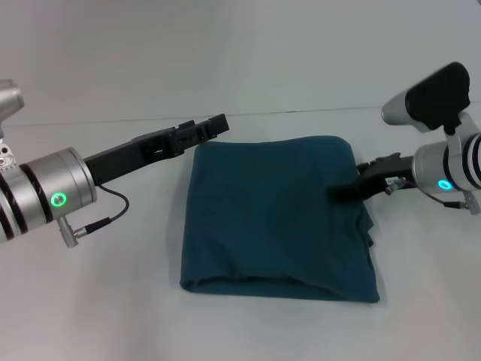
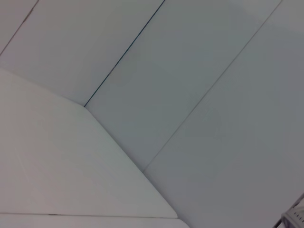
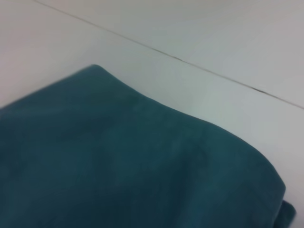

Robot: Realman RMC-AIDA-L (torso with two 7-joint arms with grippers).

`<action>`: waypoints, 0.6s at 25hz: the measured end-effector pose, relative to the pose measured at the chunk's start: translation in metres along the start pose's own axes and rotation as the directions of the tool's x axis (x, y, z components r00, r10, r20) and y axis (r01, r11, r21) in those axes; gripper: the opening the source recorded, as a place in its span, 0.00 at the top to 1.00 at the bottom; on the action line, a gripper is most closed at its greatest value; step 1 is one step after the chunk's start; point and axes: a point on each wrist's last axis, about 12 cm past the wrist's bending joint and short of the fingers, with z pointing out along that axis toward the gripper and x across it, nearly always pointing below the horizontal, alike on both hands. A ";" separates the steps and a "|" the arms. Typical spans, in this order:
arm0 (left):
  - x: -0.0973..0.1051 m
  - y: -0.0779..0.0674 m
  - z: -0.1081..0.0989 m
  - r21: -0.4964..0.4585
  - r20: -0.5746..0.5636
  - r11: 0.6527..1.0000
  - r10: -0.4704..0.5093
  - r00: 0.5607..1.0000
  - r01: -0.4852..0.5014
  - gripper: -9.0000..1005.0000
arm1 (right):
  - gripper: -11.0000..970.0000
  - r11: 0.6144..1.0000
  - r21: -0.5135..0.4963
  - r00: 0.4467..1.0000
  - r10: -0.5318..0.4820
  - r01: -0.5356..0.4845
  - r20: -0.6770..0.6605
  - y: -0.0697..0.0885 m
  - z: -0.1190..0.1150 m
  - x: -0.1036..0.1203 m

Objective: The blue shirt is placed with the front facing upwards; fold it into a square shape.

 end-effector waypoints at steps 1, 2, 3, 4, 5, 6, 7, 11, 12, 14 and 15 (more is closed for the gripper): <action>0.000 0.000 0.000 0.000 0.000 1.000 0.000 1.000 0.000 0.12 | 0.10 1.000 0.009 1.000 0.002 -0.002 -0.004 -0.001 0.002 0.003; 0.000 0.000 0.000 0.000 0.000 1.000 0.000 1.000 0.000 0.12 | 0.10 1.000 0.014 1.000 0.004 -0.004 -0.008 -0.001 0.003 0.005; 0.000 0.000 0.000 0.000 0.000 1.000 0.000 1.000 0.000 0.12 | 0.10 1.000 0.024 1.000 0.004 -0.004 -0.010 -0.001 0.004 0.007; 0.000 0.000 0.000 -0.001 0.000 1.000 0.000 1.000 0.000 0.12 | 0.10 0.999 0.038 1.000 0.003 -0.002 -0.013 -0.002 0.006 0.009; 0.000 0.000 0.000 -0.001 0.000 1.000 0.000 1.000 0.000 0.12 | 0.10 0.999 0.051 1.000 0.002 -0.001 -0.014 -0.003 0.007 0.009; 0.000 0.000 0.000 -0.002 0.000 1.000 0.001 1.000 -0.001 0.12 | 0.10 0.998 0.067 1.000 0.001 0.000 -0.012 -0.004 0.007 0.010; -0.001 0.001 -0.001 -0.007 -0.001 1.000 0.005 1.000 -0.005 0.12 | 0.10 0.997 0.081 1.000 0.002 -0.002 -0.008 -0.006 0.006 0.010; 0.000 0.002 -0.002 -0.014 -0.003 1.000 0.011 1.000 -0.011 0.12 | 0.10 0.996 0.081 0.997 0.036 -0.041 0.072 -0.014 -0.009 0.000; 0.000 0.002 -0.002 -0.015 -0.003 1.000 0.014 1.000 -0.014 0.12 | 0.10 0.997 0.064 0.994 0.044 -0.051 0.104 -0.015 -0.015 -0.004; 0.000 0.003 -0.002 -0.018 -0.002 1.000 0.017 1.000 -0.018 0.12 | 0.10 0.998 0.020 0.983 0.056 -0.060 0.173 -0.013 -0.027 -0.013; -0.001 0.003 -0.002 -0.020 -0.002 1.000 0.018 1.000 -0.018 0.12 | 0.10 0.998 -0.006 0.977 0.061 -0.061 0.205 -0.011 -0.032 -0.017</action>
